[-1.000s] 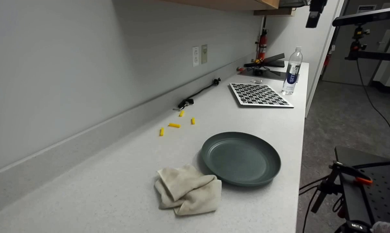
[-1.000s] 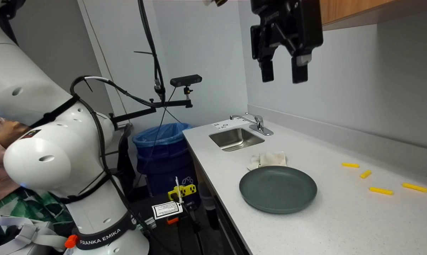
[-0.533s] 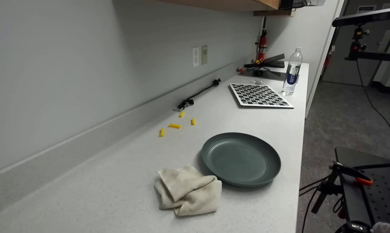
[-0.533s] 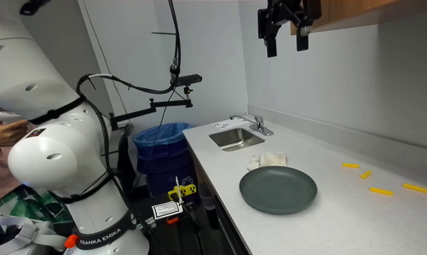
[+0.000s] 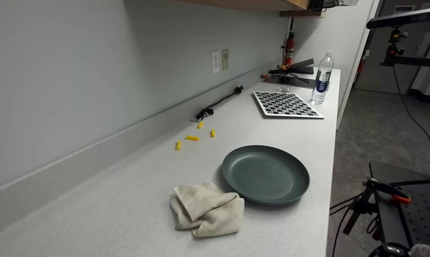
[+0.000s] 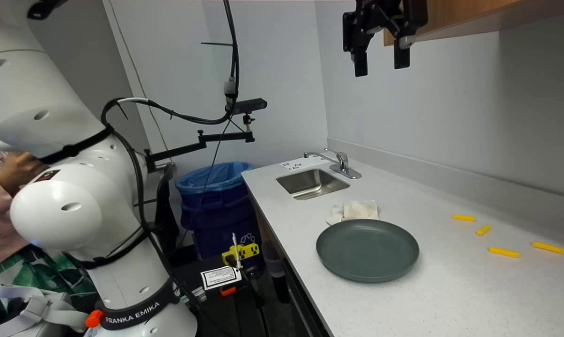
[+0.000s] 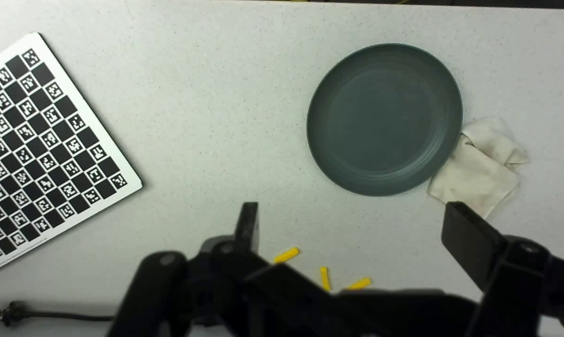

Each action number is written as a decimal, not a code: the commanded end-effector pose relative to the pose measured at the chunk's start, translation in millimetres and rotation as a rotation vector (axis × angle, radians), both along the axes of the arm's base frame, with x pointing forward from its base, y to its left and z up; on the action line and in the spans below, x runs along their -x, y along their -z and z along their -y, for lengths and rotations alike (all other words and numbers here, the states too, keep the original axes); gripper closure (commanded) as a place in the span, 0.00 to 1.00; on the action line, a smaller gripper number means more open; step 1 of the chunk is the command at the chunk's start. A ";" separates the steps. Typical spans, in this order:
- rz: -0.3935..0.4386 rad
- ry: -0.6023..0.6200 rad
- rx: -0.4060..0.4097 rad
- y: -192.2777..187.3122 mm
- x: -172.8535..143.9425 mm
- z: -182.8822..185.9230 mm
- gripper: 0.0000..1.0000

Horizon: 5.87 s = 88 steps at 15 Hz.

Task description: Use the cloth to wipe the plate

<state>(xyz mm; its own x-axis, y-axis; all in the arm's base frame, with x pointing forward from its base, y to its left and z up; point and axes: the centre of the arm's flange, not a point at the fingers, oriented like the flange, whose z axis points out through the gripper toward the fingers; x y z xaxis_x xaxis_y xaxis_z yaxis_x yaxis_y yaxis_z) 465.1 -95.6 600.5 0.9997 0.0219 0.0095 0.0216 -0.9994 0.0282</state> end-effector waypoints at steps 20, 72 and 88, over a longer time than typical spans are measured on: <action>-0.102 -0.434 -0.104 172.6 20.0 -262.3 0.00; 0.132 -0.551 -0.039 403.2 -87.5 -325.2 0.80; 0.264 -0.287 -0.073 270.8 -88.5 -191.3 0.98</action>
<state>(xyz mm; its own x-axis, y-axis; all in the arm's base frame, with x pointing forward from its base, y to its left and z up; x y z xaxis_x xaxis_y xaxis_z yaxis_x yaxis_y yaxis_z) 576.5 123.4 323.6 0.8915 0.3287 0.3117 0.3378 -0.9408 0.0260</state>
